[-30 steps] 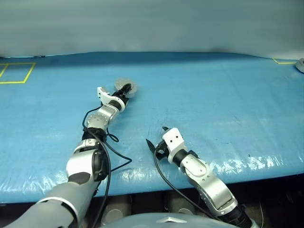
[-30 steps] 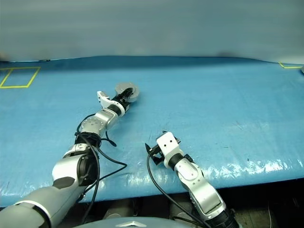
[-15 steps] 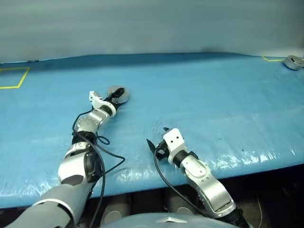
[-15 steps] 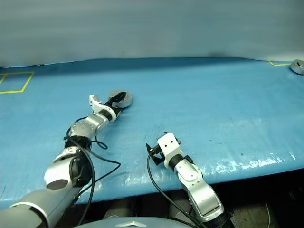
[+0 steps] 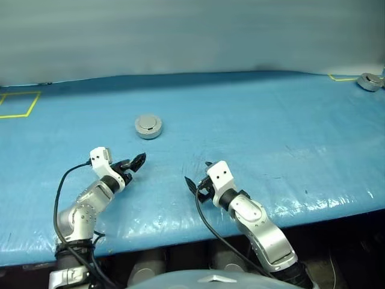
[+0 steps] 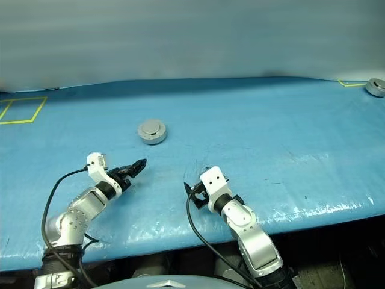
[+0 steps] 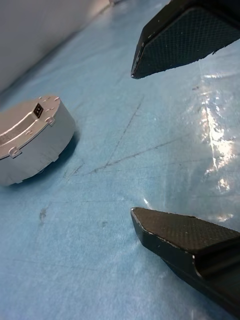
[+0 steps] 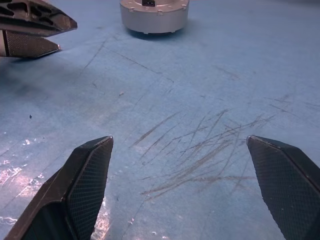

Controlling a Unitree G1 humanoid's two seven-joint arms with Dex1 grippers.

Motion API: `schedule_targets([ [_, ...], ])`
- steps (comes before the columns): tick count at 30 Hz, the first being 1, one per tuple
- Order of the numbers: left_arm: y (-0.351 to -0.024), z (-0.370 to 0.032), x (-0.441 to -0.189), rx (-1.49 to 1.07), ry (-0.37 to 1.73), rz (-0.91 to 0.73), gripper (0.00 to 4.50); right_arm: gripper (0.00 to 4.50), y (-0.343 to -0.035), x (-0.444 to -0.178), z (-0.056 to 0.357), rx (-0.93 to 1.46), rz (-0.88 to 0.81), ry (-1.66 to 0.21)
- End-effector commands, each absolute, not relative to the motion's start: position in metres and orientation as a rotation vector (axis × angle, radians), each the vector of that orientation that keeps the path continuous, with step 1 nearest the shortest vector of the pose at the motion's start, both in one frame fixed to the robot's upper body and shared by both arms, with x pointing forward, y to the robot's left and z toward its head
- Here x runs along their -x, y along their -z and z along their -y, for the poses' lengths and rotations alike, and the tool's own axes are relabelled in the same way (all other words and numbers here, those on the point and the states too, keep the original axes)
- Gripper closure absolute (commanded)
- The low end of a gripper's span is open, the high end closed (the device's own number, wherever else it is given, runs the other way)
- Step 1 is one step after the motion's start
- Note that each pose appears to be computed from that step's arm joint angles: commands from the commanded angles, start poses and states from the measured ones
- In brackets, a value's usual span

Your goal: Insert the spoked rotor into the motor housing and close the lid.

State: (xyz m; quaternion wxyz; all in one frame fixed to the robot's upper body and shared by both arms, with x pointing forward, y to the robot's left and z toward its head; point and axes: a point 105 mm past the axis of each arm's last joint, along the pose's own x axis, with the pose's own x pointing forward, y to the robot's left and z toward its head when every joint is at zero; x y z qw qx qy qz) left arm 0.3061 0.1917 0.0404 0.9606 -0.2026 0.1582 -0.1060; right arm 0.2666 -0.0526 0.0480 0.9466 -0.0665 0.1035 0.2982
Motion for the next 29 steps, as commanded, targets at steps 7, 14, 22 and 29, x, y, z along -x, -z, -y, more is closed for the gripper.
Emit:
schedule_targets([
  [7,-0.096,-0.169,-0.313,0.052,0.246,0.034,0.04,0.00,-0.078,-0.276,0.070,0.092,-0.030,-0.525],
  [14,-0.084,-0.155,-0.288,-0.028,0.370,0.057,0.04,0.00,-0.077,-0.270,0.089,0.075,-0.014,-0.452],
  [22,-0.055,-0.153,-0.269,-0.137,0.533,-0.051,0.04,0.00,-0.064,-0.256,0.084,0.104,-0.071,-0.553],
  [29,-0.058,-0.157,-0.274,-0.124,0.527,-0.045,0.04,0.00,-0.063,-0.258,0.082,0.107,-0.078,-0.558],
])
